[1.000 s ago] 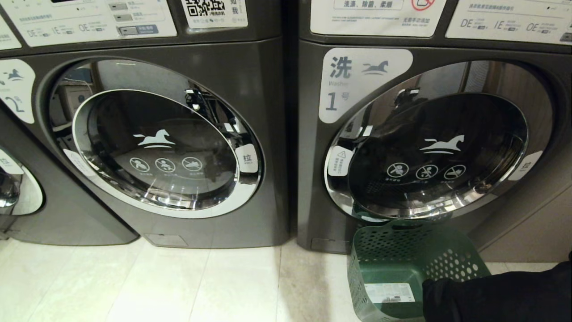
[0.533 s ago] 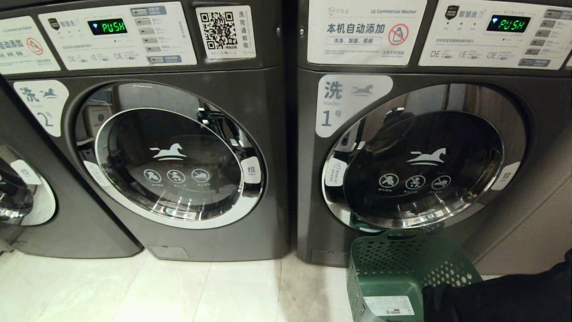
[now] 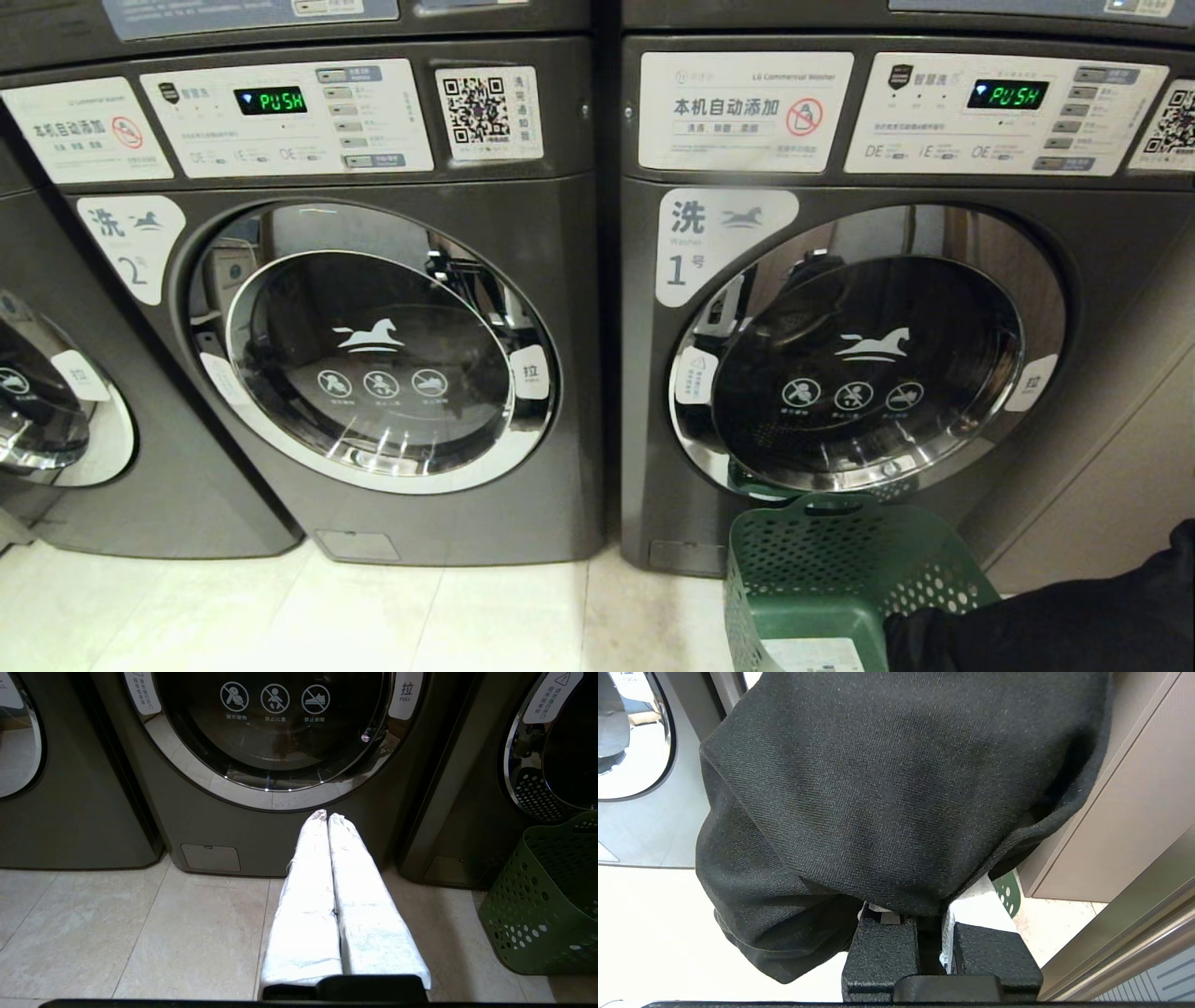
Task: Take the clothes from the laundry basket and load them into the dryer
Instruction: Put the clothes in the dryer
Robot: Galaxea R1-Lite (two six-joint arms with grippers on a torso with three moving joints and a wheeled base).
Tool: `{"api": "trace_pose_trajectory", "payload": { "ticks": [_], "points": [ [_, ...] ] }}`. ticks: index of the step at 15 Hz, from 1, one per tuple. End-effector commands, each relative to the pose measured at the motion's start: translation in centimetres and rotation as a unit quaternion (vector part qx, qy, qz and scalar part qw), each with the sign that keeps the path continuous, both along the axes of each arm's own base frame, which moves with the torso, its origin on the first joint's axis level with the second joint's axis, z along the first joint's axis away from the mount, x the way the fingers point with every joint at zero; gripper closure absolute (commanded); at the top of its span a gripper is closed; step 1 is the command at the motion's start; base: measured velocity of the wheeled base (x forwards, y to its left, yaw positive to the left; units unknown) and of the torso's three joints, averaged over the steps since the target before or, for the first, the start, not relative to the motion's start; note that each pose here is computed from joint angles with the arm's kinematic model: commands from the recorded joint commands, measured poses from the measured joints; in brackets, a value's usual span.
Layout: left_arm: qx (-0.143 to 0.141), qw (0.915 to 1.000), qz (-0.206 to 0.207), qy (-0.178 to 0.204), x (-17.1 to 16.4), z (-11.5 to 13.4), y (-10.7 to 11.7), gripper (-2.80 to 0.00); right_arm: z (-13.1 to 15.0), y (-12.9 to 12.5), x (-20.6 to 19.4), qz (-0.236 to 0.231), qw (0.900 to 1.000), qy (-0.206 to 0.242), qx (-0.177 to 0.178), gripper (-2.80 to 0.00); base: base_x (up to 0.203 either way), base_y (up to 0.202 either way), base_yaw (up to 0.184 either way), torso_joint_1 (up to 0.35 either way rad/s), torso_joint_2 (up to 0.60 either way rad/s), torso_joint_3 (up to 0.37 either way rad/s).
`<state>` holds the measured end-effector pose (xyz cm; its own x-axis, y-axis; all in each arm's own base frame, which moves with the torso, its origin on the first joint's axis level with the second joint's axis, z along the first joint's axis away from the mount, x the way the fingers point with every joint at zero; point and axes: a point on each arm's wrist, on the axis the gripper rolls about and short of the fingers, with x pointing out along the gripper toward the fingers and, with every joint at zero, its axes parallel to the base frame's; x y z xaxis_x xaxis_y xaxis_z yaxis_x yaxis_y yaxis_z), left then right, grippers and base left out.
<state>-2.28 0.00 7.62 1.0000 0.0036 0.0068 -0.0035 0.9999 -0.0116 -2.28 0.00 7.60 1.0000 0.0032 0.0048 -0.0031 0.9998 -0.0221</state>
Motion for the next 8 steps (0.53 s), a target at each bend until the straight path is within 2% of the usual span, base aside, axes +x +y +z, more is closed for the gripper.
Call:
{"api": "trace_pose_trajectory", "payload": {
  "ticks": [1,5,8],
  "points": [
    [0.0,1.0,0.0,0.0,0.01,-0.04,0.0,0.0,0.02,0.0,0.01,0.001,1.0,0.0,-0.002,0.0,0.0,0.0,0.0,0.0,0.0,0.0],
    [-0.001,1.0,0.0,0.0,0.01,-0.04,0.0,0.0,0.02,0.0,0.01,0.001,1.0,0.0,0.002,0.0,0.0,0.0,0.0,0.0,0.0,0.0],
    [0.0,1.0,0.0,0.0,0.01,-0.04,0.0,0.0,0.02,0.0,0.01,0.001,1.0,0.0,0.003,0.0,0.001,0.136,-0.007,0.001,0.0,0.002]
  ]
}}
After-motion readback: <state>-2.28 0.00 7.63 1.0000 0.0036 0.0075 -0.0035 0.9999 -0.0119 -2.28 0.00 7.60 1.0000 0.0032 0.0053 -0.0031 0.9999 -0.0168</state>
